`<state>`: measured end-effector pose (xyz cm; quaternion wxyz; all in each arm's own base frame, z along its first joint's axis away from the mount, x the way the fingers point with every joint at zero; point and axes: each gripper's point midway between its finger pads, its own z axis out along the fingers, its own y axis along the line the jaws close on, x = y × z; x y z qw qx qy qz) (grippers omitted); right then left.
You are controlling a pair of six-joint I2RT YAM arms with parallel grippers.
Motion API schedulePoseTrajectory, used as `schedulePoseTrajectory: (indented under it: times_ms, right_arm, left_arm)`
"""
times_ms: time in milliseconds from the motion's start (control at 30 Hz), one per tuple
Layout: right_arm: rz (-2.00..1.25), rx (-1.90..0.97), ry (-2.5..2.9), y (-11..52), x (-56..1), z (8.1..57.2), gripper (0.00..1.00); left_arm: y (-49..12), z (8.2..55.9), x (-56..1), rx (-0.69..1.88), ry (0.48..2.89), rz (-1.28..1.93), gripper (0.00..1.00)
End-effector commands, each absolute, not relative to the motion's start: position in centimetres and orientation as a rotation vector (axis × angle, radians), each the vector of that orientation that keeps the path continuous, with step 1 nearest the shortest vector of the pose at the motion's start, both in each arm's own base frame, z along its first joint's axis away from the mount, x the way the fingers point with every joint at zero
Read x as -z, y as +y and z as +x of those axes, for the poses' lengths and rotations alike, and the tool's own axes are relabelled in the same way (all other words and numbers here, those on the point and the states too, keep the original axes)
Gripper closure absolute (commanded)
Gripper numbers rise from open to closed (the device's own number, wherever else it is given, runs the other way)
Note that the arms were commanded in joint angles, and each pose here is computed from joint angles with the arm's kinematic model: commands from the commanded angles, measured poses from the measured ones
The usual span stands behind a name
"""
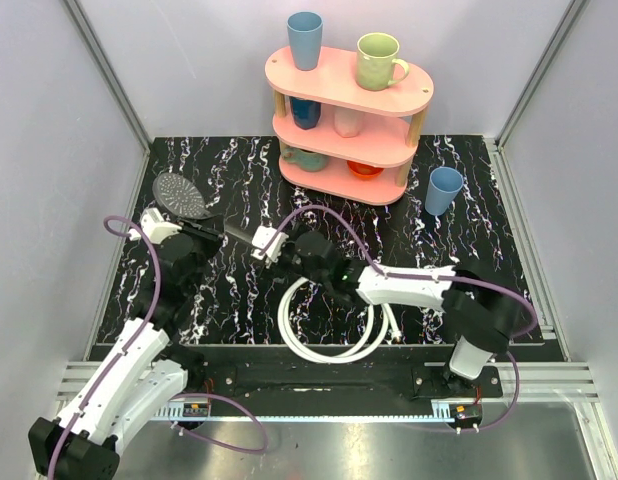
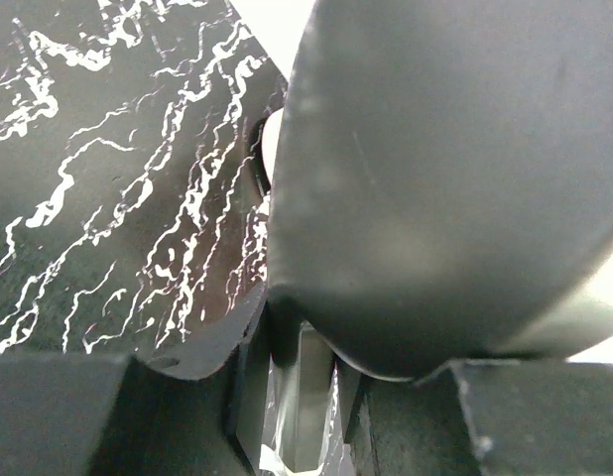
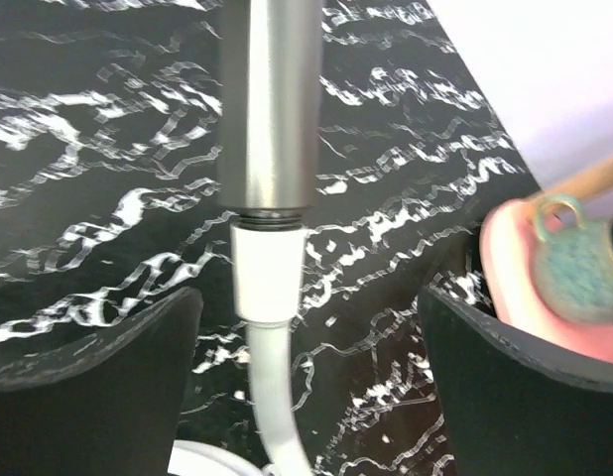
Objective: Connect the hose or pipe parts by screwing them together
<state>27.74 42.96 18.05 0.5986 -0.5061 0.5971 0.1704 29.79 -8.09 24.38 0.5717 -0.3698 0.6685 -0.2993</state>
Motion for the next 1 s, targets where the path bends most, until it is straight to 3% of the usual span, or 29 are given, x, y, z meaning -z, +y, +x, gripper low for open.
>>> schedulePoseTrajectory:
  times_ms: [0, 300, 367, 400, 467, 500, 567, 767, 833, 867, 900, 967]
  right_arm:
    - [-1.003, -0.130, 1.305, 43.0, -21.2, 31.3, 0.04]
    - [-1.012, -0.161, 1.279, 46.4, -20.4, 30.4, 0.26]
    - [-1.005, -0.184, 1.278, 46.9, -20.6, 30.4, 0.44]
    - [-1.000, -0.195, 1.280, 47.1, -20.6, 30.3, 0.62]
    - [-1.004, -0.225, 1.295, 47.5, -20.6, 30.1, 0.78]
    - [-1.012, -0.236, 1.302, 47.6, -20.4, 30.0, 0.90]
    - [-1.043, -0.275, 1.309, 47.9, -20.2, 29.4, 1.00]
    - [-1.146, -0.587, 1.348, 48.2, -21.0, 28.6, 1.00]
    - [-1.177, -0.699, 1.375, 47.4, -21.5, 29.1, 1.00]
    - [-1.263, -0.828, 1.356, 47.5, -21.8, 27.6, 1.00]
    - [-1.292, -0.890, 1.354, 47.4, -22.0, 27.1, 1.00]
    - [-1.395, -1.082, 1.348, 46.6, -22.6, 25.8, 1.00]
  left_arm:
    - [-8.0, 29.4, -28.3, 0.794, 1.492, -0.956, 1.00]
    - [-8.0, 28.8, -26.6, 0.805, 1.536, -1.048, 1.00]
    - [-8.1, 28.6, -25.9, 0.818, 1.540, -1.082, 1.00]
    - [-8.0, 28.6, -25.4, 0.814, 1.547, -1.087, 1.00]
    - [-8.0, 28.4, -25.1, 0.810, 1.552, -1.087, 1.00]
    - [-7.9, 28.3, -24.8, 0.800, 1.555, -1.086, 1.00]
    - [-7.9, 28.2, -24.8, 0.788, 1.555, -1.036, 1.00]
    - [-9.1, 28.4, -24.0, 0.742, 1.579, -0.715, 1.00]
    - [-10.3, 28.0, -26.9, 0.840, 1.449, -0.562, 1.00]
    - [-10.7, 27.9, -25.2, 0.827, 1.453, -0.500, 1.00]
    - [-11.0, 27.4, -27.9, 0.887, 1.318, -0.437, 1.00]
    - [-11.8, 26.6, -27.2, 0.915, 1.275, -0.336, 1.00]
